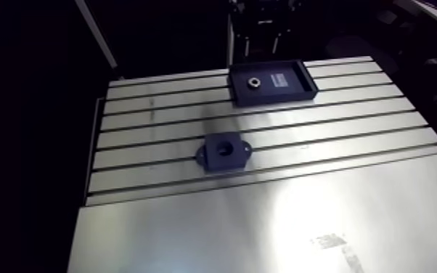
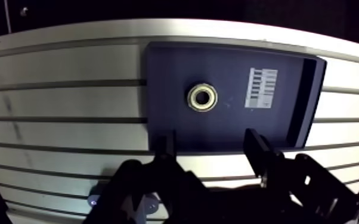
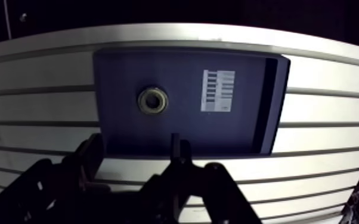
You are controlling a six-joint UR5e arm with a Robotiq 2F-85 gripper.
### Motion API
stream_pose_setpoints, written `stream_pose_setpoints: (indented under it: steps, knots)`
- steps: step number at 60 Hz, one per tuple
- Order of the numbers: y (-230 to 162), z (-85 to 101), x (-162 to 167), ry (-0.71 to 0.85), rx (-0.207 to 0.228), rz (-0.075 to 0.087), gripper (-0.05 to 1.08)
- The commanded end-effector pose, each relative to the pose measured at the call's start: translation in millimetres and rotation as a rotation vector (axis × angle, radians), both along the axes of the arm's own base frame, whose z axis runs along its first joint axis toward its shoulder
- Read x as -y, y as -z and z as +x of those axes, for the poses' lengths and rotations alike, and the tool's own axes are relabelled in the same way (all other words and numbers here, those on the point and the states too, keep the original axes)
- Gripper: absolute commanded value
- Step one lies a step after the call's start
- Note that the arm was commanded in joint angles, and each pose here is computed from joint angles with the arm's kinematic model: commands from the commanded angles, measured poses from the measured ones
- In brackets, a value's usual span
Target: Pick up the bearing and press it into the housing until flush.
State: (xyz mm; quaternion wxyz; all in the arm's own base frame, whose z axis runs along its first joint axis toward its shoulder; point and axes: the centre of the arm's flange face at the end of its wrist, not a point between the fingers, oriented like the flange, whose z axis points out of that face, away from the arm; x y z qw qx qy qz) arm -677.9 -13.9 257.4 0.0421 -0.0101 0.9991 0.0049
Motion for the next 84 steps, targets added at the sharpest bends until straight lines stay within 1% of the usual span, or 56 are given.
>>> stream_pose_setpoints:
  steps: [1, 13, 22, 35, 41, 46, 52, 54, 57, 61, 66, 69, 75, 84]
  knots:
    - [10, 0.6, -2, 0.000, -0.002, 0.002, 0.33]
    - [24, 2.2, -5, 0.006, 0.017, -0.004, 0.35]
    - [31, 2.1, -5, 0.003, 0.007, -0.003, 0.35]
    - [45, 3.1, -3, 0.005, 0.018, -0.005, 0.35]
    - [50, 3.1, -4, 0.003, 0.004, -0.003, 0.35]
    - [51, 3.5, -4, 0.003, 0.002, -0.003, 0.35]
    - [56, 4.0, -4, 0.006, 0.008, -0.001, 0.35]
    - [63, 4.0, -4, 0.006, 0.017, -0.003, 0.35]
    - [65, 4.1, -5, 0.009, 0.017, -0.004, 0.35]
    - [67, 4.4, -5, 0.008, 0.010, -0.003, 0.36]
    - [65, 2.5, -5, 0.003, -0.013, 0.002, 0.36]
    - [66, 2.2, -5, 0.003, -0.013, 0.004, 0.36]
    - [68, 2.9, -4, 0.006, -0.013, 0.001, 0.36]
    - [70, 2.5, -5, 0.005, -0.024, 0.004, 0.36]
